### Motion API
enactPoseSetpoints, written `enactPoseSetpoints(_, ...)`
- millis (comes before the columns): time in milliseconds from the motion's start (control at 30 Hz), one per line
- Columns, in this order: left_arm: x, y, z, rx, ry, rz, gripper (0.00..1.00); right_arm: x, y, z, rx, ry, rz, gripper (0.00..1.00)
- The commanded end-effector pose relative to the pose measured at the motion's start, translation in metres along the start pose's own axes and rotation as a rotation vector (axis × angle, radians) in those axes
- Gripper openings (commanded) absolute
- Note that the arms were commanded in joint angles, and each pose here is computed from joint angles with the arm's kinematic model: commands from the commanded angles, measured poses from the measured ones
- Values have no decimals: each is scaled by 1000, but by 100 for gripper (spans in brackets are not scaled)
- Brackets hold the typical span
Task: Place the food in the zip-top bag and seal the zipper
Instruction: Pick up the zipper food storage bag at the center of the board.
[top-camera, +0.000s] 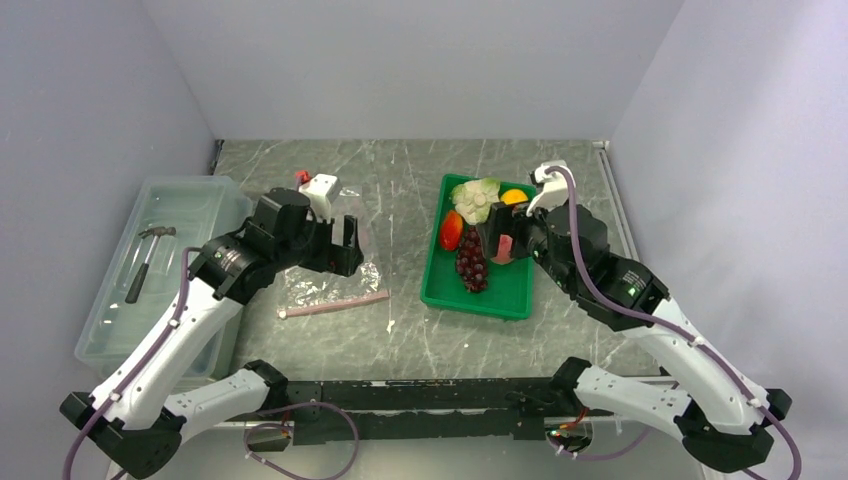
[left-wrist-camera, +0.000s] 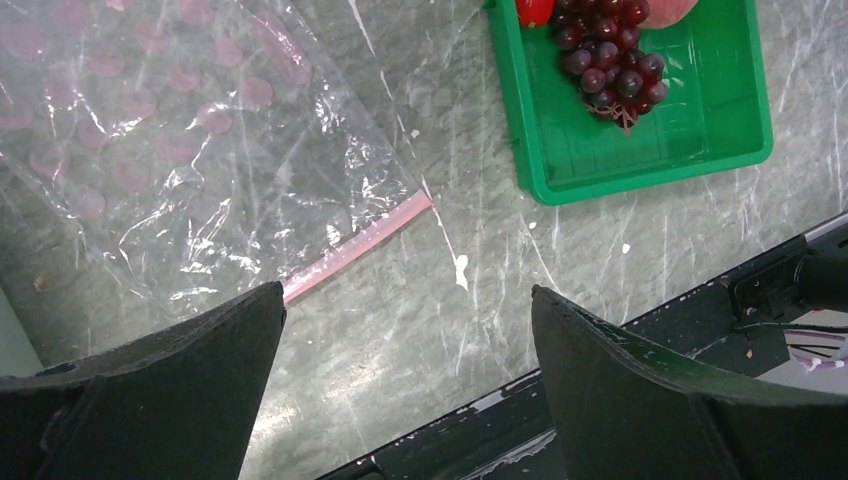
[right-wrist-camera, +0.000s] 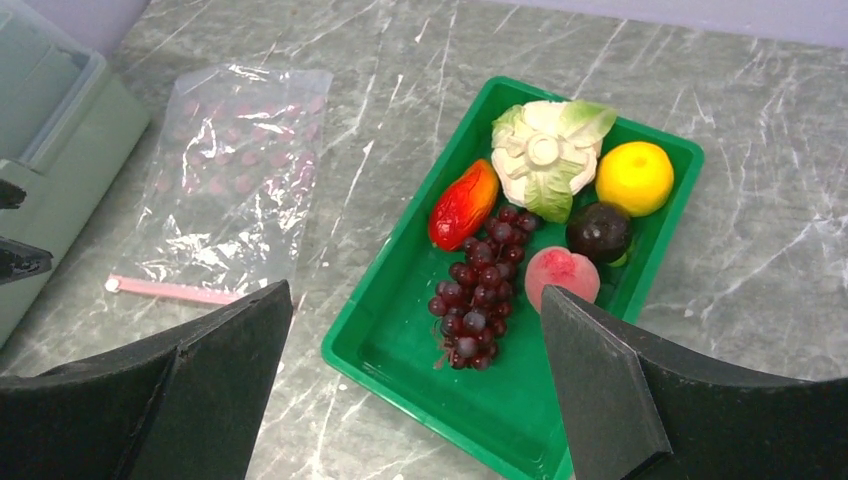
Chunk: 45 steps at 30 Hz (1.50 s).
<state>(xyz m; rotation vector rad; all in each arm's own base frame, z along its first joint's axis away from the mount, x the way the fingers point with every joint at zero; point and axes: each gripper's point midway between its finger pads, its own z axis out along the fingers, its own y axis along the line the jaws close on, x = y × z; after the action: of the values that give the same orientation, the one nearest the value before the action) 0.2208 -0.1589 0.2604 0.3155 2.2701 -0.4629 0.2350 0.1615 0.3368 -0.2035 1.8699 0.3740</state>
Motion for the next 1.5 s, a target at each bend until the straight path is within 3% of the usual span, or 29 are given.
enactPoseSetpoints(0, -5, -3, -3, 5, -23, -17, 99, 4, 11, 8, -38, 30, -13, 100)
enactPoseSetpoints(567, 27, 21, -20, -105, -13, -150, 99, 52, 93, 67, -203, 244, -51, 98)
enactPoseSetpoints(933, 49, 10, -19, -13, 12, -163, 99, 78, 132, 105, -226, 325, -28, 95)
enactPoseSetpoints(1200, 54, 4, -21, 59, -40, -139, 99, 102, 147, 131, -221, 403, -43, 95)
enactPoseSetpoints(1467, 52, -1, -31, 95, -53, -98, 99, 144, 164, 166, -217, 488, -21, 87)
